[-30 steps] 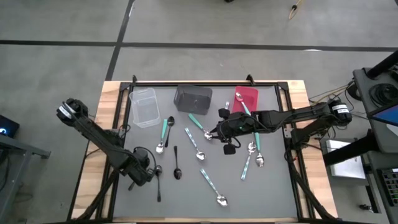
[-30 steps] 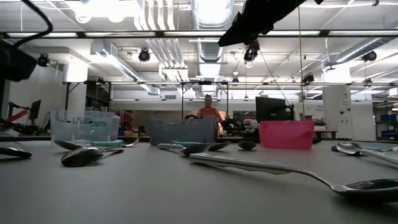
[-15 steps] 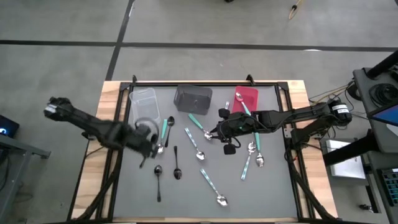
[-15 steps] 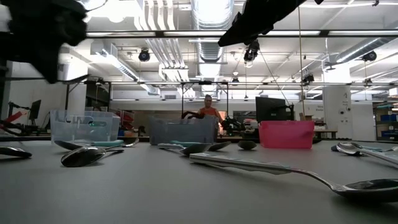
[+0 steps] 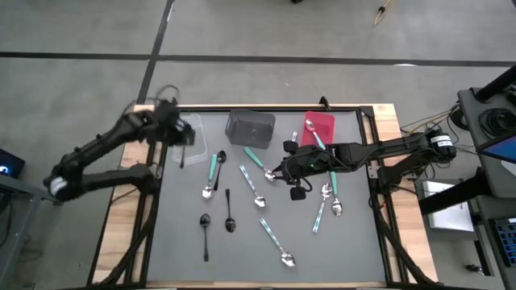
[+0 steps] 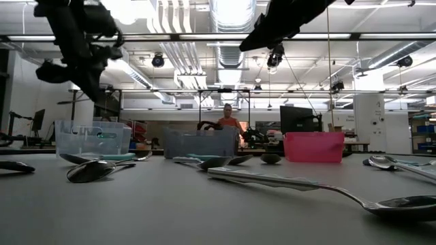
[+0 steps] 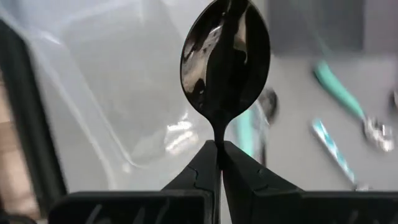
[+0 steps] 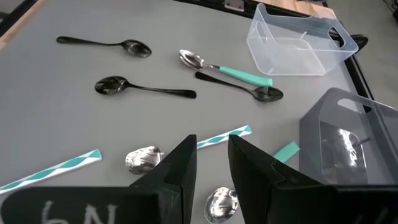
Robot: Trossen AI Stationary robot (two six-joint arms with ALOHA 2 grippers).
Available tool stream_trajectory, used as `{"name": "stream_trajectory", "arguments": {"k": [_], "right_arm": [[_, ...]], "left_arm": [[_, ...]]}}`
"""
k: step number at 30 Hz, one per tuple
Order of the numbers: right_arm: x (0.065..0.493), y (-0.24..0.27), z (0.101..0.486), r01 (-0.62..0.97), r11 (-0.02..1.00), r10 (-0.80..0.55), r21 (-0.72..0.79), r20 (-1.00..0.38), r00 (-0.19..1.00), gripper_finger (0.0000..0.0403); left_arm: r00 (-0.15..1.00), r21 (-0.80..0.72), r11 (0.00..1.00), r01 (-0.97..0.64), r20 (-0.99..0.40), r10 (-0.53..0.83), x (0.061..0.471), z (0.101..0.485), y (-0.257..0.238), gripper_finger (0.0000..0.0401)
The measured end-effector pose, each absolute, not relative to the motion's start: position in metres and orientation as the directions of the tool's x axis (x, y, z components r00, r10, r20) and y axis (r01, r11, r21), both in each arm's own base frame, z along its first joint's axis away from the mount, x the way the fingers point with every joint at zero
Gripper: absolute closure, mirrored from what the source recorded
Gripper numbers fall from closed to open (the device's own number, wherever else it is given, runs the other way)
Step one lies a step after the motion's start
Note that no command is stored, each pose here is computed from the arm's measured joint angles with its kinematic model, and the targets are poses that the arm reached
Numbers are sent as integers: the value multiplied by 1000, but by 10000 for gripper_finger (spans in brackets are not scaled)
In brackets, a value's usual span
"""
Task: Sort silverware by color (type)
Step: Put the middle left black spoon into the transparent bin
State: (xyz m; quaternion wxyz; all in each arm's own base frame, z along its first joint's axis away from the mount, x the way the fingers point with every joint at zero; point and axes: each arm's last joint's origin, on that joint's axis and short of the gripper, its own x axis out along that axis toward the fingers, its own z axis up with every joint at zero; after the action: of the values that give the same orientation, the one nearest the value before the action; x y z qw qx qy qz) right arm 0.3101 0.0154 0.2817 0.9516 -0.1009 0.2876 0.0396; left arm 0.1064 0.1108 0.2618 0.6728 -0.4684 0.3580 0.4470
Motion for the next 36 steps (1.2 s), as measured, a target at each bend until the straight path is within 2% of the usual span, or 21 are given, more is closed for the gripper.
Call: {"name": "stream_trajectory", "arguments": {"k": [3,9,16,31,36], "right_arm": [[310,15,281,-139,974,17,-177,-557,830,319],[309,15,279,-147,972,17,-186,-564,826,319],[309,13,276,-149,969,11,-196,-570,822,319],[307,-3,269,-90,980,-32,-177,-586,810,319],[307,-4,269,-83,981,-36,-175,-586,809,319]], "left_arm": [[340,-342,39,-939,-902,267,86,257,135,401],[336,-359,-33,-933,-899,281,64,247,167,401],[407,-424,-14,-905,-877,257,71,239,182,401],[370,-392,-54,-918,-900,229,79,228,190,401],[357,-373,-31,-927,-906,229,86,228,188,401]]}}
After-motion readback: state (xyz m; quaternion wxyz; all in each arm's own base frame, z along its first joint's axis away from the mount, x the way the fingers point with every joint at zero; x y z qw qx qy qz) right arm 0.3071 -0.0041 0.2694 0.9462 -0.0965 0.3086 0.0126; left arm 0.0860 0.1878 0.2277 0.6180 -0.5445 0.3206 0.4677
